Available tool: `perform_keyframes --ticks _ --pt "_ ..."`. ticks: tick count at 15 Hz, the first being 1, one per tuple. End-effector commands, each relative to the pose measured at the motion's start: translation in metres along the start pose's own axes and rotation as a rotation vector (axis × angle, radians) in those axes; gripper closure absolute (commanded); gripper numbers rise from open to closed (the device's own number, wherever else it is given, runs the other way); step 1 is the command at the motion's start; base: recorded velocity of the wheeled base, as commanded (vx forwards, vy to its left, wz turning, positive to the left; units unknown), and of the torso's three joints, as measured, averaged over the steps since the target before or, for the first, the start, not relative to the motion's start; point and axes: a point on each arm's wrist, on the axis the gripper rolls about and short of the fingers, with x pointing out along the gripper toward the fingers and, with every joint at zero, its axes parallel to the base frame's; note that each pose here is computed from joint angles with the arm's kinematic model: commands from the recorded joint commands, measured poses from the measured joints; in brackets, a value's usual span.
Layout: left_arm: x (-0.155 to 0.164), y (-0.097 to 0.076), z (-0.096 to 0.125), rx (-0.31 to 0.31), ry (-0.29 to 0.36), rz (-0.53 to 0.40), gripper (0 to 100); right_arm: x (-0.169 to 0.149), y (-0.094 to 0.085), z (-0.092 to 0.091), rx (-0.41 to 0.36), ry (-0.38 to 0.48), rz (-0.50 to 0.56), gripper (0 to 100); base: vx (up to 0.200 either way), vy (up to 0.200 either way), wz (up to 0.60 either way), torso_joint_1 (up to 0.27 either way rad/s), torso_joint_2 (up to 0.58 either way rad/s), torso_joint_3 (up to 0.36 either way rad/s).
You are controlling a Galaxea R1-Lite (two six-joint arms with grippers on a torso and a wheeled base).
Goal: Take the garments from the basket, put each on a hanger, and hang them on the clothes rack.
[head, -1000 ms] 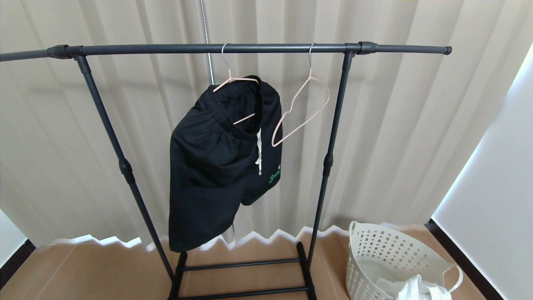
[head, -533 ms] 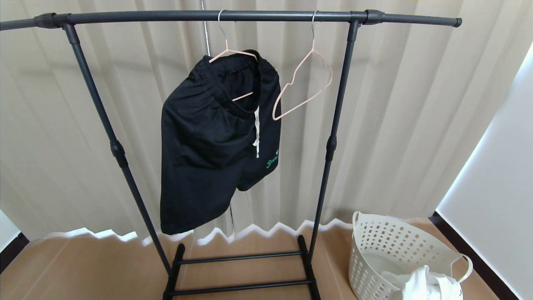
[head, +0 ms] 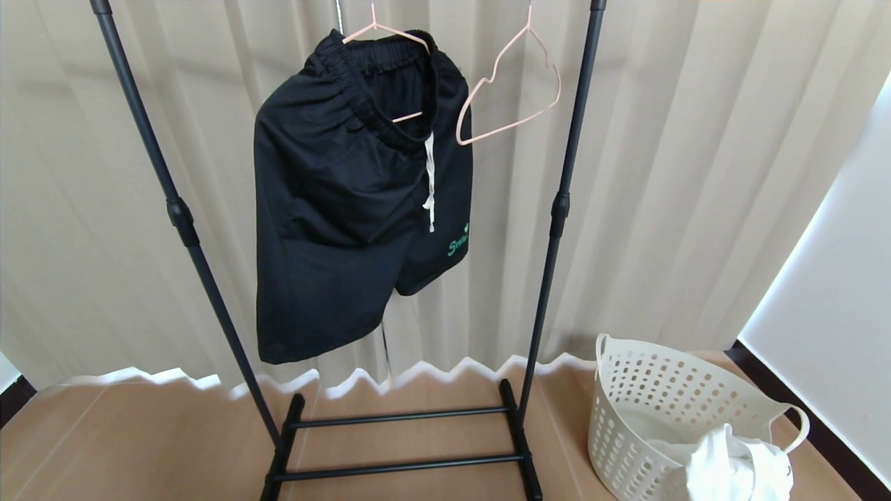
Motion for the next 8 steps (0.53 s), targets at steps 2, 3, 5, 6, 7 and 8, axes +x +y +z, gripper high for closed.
perform_keyframes --ticks 2,3,5,6,7,8 --pt "0.0001 0.0000 0.0001 0.001 0.001 0.000 0 0.0001 0.0000 0.0001 0.000 0.002 0.001 0 0.000 0.000 0.00 -0.014 0.12 0.103" --pt "0.0001 0.0000 0.0001 0.001 0.001 0.001 0 0.0001 0.0000 0.0001 0.000 0.002 0.001 0 0.000 0.000 0.00 -0.012 0.05 0.051" --pt "0.0001 0.0000 0.0001 0.001 0.001 0.001 0 0.0001 0.0000 0.0001 0.000 0.002 0.001 0 0.000 0.000 -0.60 0.000 0.02 0.019" --pt "0.0001 0.0000 0.0001 -0.001 0.001 0.001 0 0.0001 0.0000 0.0001 0.000 0.002 0.001 0 0.000 0.000 -0.60 -0.007 0.01 0.012" --pt "0.0001 0.0000 0.0001 -0.001 0.001 0.001 0 0.0001 0.0000 0.0001 0.000 0.002 0.001 0 0.000 0.000 -0.60 0.002 0.01 0.002" --pt "0.0001 0.0000 0.0001 -0.001 0.001 0.001 0 0.0001 0.0000 0.0001 0.000 0.002 0.001 0 0.000 0.000 -0.60 0.002 0.01 0.002"
